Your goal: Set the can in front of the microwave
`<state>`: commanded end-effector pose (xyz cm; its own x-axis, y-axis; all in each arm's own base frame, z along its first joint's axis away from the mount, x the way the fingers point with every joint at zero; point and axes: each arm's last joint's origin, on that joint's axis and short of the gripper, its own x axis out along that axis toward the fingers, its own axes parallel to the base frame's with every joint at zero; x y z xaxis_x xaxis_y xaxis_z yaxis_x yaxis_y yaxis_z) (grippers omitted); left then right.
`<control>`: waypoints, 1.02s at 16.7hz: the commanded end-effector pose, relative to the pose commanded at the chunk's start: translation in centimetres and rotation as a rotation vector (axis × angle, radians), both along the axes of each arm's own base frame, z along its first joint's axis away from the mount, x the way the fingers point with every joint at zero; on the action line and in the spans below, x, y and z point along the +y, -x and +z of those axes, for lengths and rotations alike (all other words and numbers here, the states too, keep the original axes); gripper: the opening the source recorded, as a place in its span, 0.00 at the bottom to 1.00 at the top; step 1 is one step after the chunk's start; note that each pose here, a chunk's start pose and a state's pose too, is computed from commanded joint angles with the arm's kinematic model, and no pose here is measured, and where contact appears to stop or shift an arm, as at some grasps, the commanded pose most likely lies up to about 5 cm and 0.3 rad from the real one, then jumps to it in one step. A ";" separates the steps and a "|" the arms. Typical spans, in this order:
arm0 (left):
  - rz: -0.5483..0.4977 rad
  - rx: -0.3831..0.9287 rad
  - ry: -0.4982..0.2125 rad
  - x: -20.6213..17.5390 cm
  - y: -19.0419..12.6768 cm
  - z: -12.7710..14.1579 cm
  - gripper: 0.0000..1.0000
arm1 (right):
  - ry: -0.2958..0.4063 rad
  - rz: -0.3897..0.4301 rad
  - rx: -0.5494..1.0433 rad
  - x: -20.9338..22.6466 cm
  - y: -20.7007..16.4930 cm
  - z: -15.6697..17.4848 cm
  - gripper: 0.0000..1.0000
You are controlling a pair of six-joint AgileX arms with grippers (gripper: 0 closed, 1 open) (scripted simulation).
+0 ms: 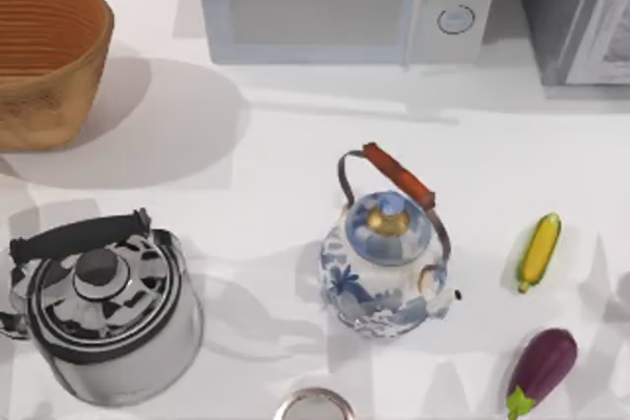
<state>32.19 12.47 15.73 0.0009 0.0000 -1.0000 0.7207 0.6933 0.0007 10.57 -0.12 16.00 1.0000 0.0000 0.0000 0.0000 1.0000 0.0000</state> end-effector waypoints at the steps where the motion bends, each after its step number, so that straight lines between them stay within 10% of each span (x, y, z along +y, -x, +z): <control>1: 0.000 0.000 0.000 0.0 0.0 0.0 0.70 | 0.000 0.000 0.000 0.0 0.0 0.0 1.00; 10: 0.000 0.000 0.000 0.0 0.0 0.0 0.02 | 0.000 0.000 0.000 0.0 0.0 0.0 1.00; 17: 0.000 0.000 0.000 0.0 0.0 0.0 0.00 | 0.000 0.000 0.000 0.0 0.0 0.0 1.00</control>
